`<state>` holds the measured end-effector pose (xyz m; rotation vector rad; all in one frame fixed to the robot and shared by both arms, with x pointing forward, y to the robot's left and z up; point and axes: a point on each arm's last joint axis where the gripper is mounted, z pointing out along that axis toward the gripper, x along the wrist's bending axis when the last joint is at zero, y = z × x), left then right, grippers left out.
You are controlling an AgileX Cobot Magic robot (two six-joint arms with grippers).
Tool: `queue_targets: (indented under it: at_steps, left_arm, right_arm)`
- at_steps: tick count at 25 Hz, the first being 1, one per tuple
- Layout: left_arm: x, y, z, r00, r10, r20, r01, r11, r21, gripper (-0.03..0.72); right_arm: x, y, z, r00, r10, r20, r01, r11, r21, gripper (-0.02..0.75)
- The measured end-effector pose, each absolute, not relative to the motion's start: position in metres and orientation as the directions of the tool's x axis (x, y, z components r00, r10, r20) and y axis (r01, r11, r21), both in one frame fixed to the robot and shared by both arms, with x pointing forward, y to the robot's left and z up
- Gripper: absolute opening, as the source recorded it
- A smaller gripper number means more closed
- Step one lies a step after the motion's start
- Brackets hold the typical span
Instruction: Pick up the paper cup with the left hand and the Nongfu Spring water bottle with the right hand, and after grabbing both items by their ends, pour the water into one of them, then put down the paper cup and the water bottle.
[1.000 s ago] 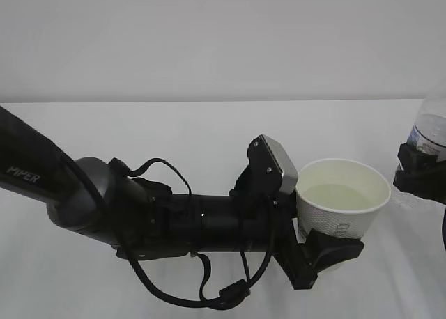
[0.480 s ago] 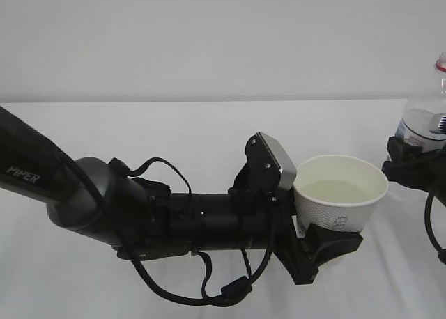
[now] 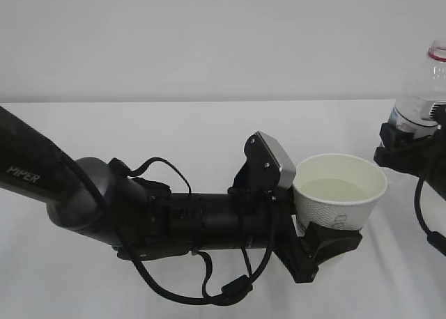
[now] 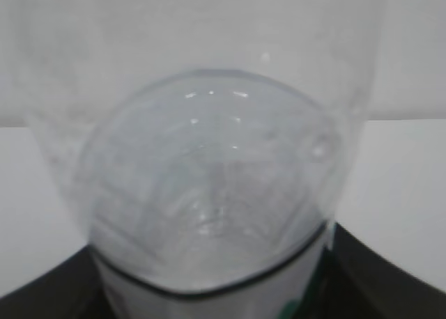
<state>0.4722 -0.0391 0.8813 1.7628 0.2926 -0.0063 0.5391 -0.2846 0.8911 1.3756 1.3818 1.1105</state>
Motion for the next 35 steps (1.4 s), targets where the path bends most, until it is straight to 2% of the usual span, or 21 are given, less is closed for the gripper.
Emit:
queue_targets:
  at_steps: [35]
  left_arm:
    - [0.473, -0.039, 0.881, 0.967, 0.197, -0.164, 0.201, -0.186, 0.962, 0.519]
  right_arm:
    - [0.531, -0.275, 0.88, -0.136, 0.991, -0.014, 0.27, 0.051, 0.961, 0.451]
